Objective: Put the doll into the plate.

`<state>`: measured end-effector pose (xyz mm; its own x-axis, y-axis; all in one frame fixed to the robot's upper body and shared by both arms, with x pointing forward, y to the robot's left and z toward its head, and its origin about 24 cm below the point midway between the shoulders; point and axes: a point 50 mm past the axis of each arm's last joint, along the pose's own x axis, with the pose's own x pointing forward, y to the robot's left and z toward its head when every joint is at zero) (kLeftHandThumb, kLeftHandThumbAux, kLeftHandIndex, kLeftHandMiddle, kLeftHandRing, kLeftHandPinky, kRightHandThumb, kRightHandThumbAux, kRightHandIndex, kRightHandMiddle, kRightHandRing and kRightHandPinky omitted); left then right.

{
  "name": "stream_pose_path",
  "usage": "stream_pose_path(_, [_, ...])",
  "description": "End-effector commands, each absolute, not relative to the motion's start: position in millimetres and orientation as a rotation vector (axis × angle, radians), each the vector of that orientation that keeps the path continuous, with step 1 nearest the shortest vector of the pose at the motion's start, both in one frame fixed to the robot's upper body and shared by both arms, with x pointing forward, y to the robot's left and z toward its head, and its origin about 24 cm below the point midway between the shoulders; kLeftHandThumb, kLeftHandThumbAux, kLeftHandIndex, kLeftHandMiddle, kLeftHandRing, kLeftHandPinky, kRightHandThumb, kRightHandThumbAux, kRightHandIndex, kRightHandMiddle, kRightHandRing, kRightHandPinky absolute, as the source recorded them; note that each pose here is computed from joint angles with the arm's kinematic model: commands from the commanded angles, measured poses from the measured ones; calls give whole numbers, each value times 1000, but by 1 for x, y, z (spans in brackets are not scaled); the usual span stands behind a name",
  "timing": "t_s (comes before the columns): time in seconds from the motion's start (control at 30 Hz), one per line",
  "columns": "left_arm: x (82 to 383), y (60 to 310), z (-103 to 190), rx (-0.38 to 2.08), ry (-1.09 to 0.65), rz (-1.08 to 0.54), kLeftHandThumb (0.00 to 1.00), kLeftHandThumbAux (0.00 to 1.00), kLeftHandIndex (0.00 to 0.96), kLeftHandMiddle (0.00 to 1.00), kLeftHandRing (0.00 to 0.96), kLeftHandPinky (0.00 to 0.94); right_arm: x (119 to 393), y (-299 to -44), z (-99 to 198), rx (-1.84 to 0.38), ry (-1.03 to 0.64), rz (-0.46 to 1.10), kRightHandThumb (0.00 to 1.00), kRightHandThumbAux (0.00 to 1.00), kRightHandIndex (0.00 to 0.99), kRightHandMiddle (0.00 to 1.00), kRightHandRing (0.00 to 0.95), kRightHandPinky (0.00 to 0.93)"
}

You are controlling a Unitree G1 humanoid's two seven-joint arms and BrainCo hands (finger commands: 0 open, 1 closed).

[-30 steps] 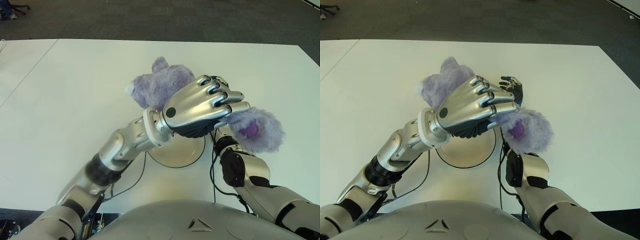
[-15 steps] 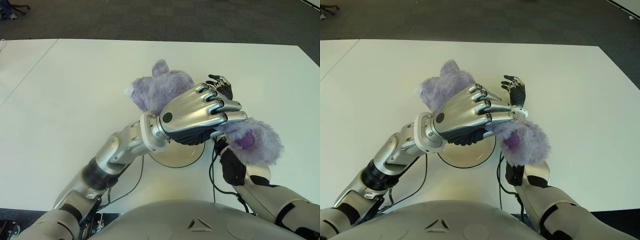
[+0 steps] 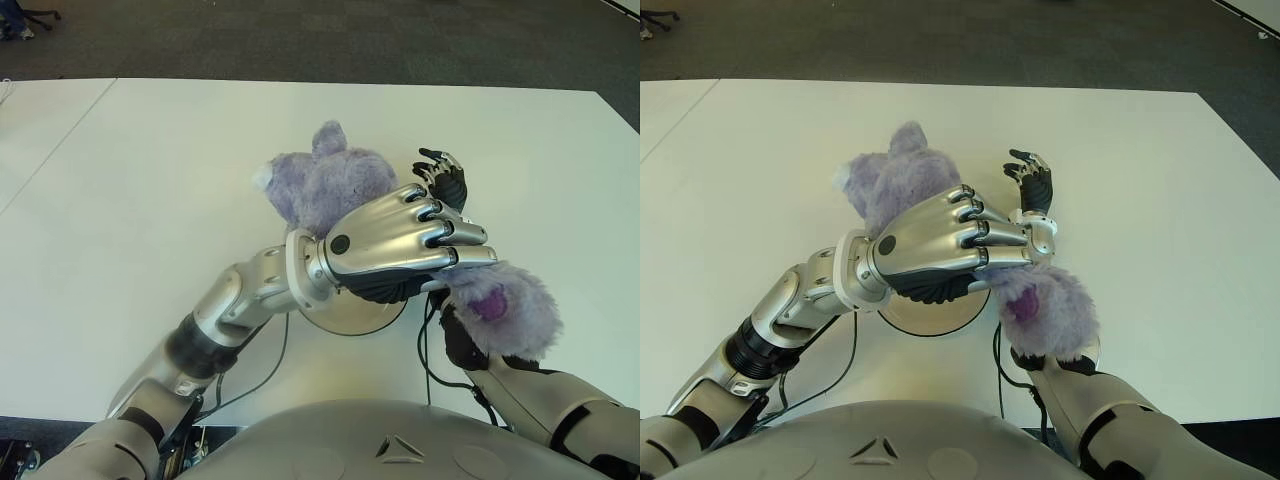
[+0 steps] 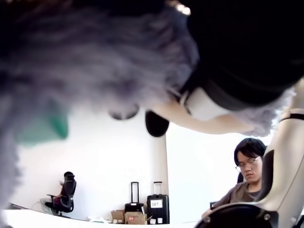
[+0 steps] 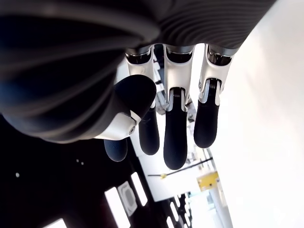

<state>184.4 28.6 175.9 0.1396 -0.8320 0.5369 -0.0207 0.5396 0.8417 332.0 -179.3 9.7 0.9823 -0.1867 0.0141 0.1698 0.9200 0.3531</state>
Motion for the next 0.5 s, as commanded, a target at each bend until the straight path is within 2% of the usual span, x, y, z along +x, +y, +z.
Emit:
stream_pose_path(0.03, [189,25,157,897,-1265,-741,720,699,441,811,819,842,240,-162,-98,500,448,-307,1000,693,432,328,455,383])
stream_pose_path(0.2, [191,22,145,841,-1226,-746,720,698,441,806,813,826,240,-162,-98,499,443,-313,1000,690,431,329,443,408])
stream_pose_path(0.5, [190,18,137,769,-1196,-801,714,701,439,802,807,823,240,-162,-98,489,447,-312,1000,691,432,328,447,397])
